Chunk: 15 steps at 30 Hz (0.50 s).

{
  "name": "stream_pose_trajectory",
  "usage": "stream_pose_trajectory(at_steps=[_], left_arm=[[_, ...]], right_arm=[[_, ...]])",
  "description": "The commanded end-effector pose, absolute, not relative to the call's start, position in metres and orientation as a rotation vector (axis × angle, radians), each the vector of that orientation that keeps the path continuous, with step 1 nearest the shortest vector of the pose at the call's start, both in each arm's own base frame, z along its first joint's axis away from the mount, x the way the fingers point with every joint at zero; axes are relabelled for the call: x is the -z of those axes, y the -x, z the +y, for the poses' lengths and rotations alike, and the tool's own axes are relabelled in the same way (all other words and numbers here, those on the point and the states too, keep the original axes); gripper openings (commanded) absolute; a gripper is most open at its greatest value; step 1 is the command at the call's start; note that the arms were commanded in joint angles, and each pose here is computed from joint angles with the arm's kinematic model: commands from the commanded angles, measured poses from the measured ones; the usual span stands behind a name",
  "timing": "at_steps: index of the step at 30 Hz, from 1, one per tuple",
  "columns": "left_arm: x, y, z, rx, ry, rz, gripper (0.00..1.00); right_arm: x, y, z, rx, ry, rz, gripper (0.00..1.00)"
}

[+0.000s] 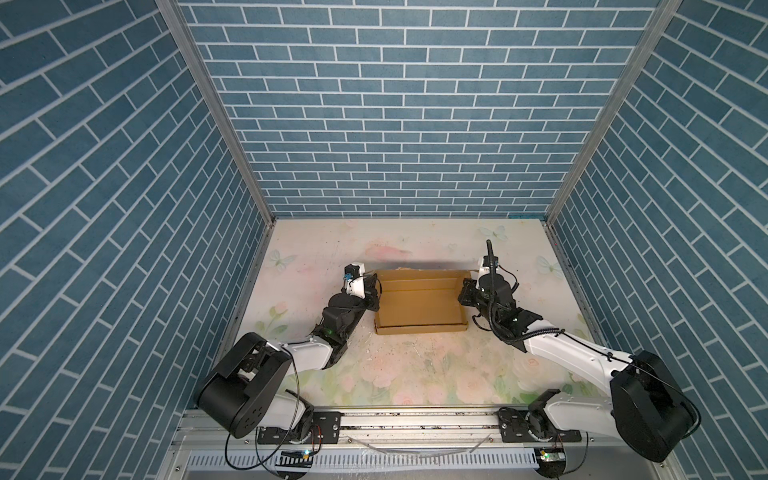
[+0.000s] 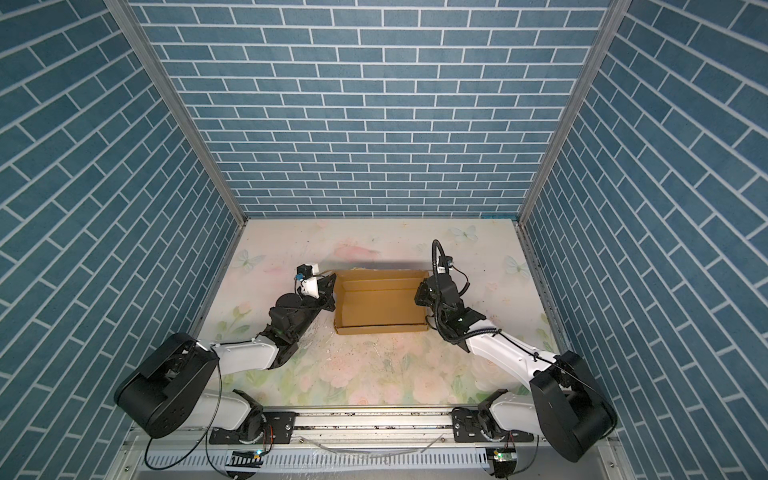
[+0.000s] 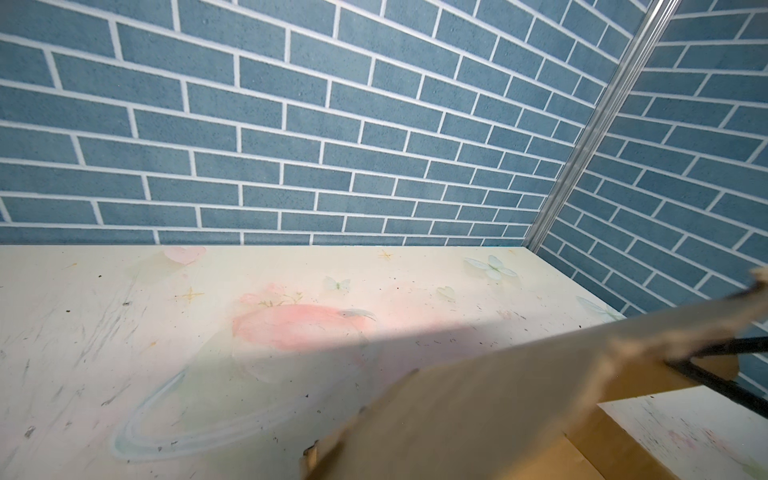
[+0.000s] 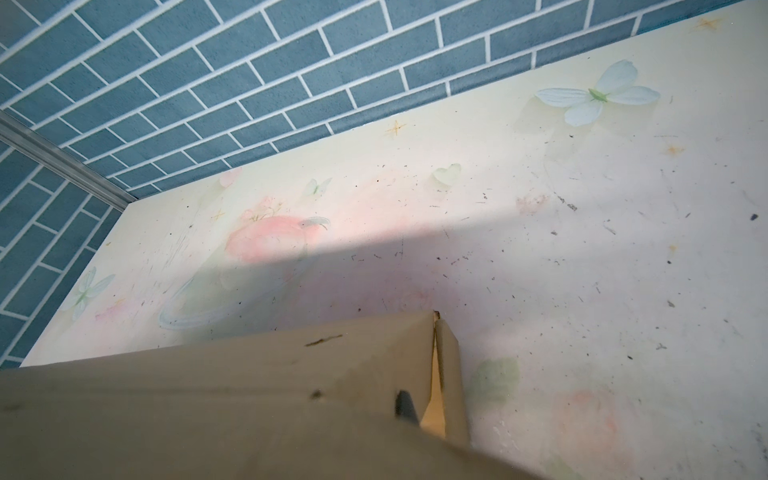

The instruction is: Fold the paper box

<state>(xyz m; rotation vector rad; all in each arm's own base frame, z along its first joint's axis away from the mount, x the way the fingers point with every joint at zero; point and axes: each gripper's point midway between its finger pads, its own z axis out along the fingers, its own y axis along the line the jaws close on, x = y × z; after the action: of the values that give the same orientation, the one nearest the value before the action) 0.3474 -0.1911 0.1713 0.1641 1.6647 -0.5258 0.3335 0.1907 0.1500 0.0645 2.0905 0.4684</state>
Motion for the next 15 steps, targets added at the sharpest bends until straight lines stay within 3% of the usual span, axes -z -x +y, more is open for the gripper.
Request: stream_pose_trajectory(at_steps=[1, 15], left_arm=[[-0.125, -0.328, -0.204, 0.555, -0.240, 1.811, 0.00], [-0.158, -0.327, -0.215, 0.594, -0.140, 1.883, 0.00]], right_arm=[[-0.093, -0.295, 0.194, -0.453, 0.043, 2.313, 0.00], [-0.085, -0.291, 0.195, -0.477, -0.008, 2.327, 0.00]])
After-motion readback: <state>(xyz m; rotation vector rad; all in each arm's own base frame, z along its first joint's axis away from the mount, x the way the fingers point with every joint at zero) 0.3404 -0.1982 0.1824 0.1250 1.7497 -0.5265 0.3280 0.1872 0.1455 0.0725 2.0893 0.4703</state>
